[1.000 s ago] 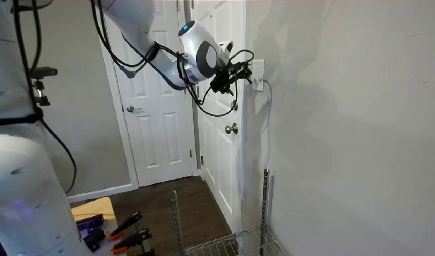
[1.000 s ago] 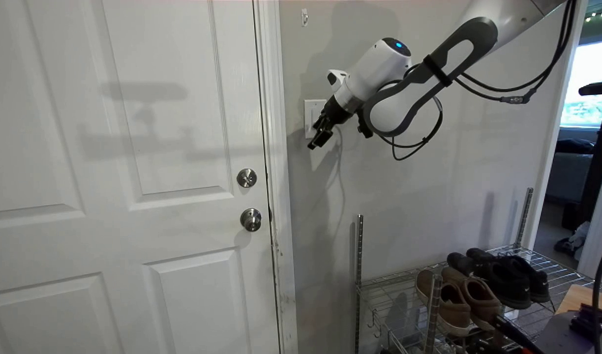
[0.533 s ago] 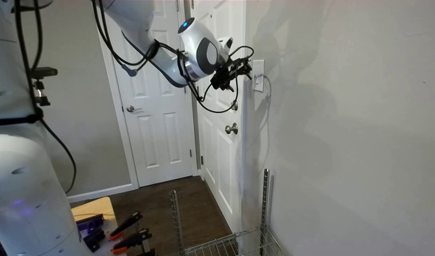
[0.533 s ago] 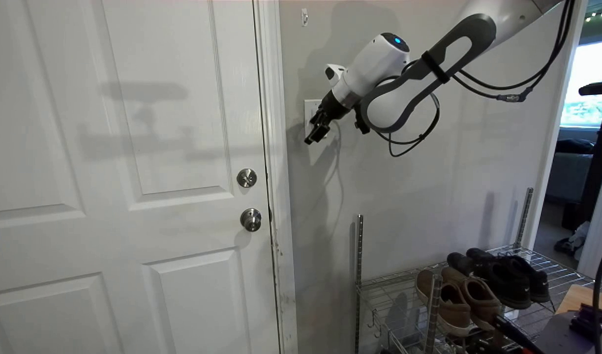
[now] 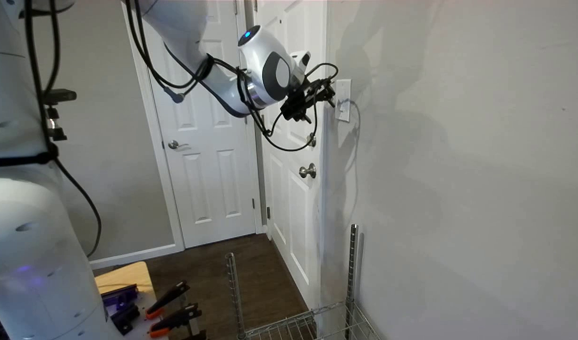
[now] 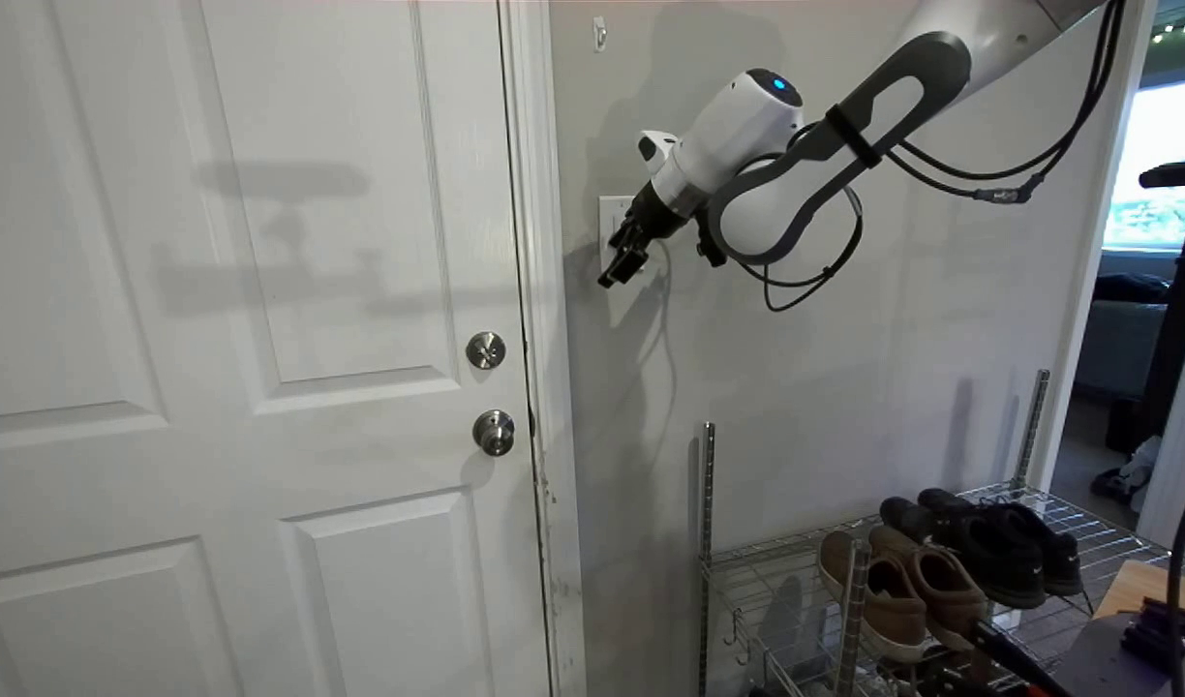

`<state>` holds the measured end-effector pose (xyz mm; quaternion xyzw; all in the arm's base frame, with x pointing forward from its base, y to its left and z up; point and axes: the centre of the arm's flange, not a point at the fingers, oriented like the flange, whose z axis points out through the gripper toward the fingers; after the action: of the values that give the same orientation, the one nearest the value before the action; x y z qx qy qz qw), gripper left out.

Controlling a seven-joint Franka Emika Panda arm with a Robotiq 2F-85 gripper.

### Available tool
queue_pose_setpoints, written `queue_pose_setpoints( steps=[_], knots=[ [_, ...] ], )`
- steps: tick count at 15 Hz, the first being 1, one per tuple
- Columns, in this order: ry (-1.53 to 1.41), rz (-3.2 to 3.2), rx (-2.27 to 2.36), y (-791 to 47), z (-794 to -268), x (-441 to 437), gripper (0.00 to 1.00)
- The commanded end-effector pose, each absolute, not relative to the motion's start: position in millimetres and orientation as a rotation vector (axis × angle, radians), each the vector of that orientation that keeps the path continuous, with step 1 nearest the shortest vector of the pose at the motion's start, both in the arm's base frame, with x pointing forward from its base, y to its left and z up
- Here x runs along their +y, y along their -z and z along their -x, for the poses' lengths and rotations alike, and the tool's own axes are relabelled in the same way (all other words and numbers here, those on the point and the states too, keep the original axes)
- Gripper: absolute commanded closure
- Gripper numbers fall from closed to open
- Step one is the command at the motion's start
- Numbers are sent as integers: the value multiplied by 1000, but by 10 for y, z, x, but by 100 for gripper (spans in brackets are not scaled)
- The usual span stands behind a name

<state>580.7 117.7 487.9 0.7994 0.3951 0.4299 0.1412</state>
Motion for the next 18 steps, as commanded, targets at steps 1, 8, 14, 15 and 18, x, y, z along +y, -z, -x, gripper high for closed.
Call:
queue_pose_setpoints(
  steps=[1,8,14,15,18],
  knots=[
    [-1234,-2304,1154,-4828,-5763,1215,0],
    [-1232,-2319,1138,-4791,-5763,1162,0],
    [-1201,-2338,1122,-4699,-5794,1075,0],
    [-1197,-2339,1123,-4690,-5808,1068,0],
    [-1194,-2328,1136,-4685,-5833,1086,0]
  ],
)
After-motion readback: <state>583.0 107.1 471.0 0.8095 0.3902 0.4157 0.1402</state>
